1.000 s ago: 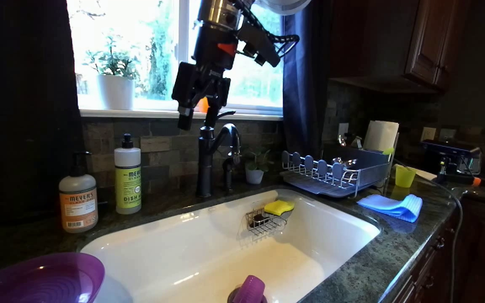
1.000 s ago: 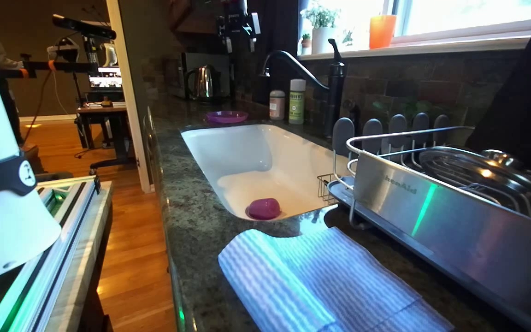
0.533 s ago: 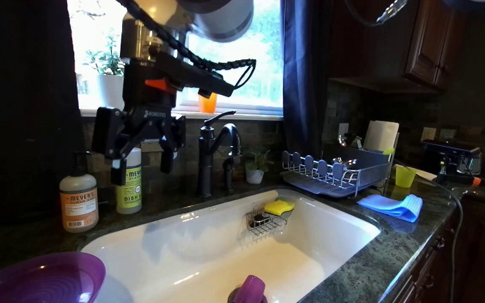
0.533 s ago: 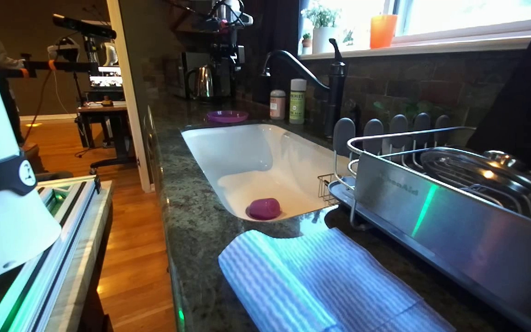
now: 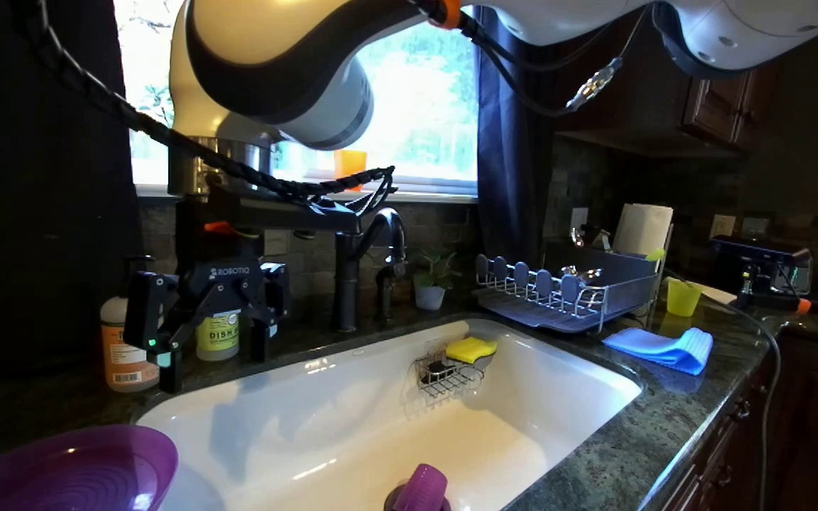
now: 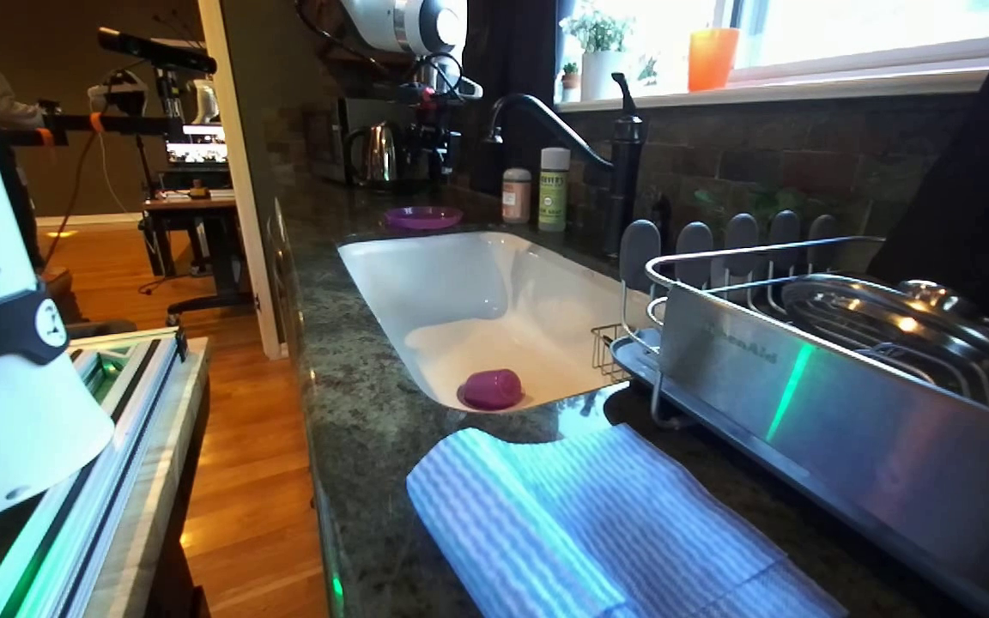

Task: Put the purple plate on the dishrack.

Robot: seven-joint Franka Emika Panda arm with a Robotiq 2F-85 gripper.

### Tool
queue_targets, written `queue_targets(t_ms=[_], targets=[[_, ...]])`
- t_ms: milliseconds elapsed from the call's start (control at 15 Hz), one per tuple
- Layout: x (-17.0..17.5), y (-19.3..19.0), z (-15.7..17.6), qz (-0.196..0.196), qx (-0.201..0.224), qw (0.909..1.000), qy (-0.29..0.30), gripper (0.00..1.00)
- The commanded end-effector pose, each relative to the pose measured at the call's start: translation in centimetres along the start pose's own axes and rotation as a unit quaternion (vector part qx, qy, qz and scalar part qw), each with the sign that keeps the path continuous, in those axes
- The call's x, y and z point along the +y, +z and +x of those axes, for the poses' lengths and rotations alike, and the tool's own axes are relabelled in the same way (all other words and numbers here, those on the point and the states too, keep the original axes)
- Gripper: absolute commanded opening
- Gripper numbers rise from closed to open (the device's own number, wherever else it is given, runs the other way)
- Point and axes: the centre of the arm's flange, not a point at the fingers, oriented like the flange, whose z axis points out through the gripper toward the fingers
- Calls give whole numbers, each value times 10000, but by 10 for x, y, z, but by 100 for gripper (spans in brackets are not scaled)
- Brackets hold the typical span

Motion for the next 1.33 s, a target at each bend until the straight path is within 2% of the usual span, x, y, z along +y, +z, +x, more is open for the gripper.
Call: queue_targets(t_ms=[0, 333, 867, 1000, 1067, 1133, 1267], targets=[[-4, 0, 0, 24, 166, 9998, 99, 100], [-10, 32, 14, 33, 559, 9949, 839, 100], [-26, 76, 21, -33, 460, 9890, 1404, 100], [-23, 85, 23, -34, 520, 9861, 1575, 93], [-20, 89, 24, -32, 550, 9845, 1666, 80], [-18, 93, 25, -31, 579, 9829, 1745, 80], [-13, 100, 28, -12, 611, 9803, 1879, 63]])
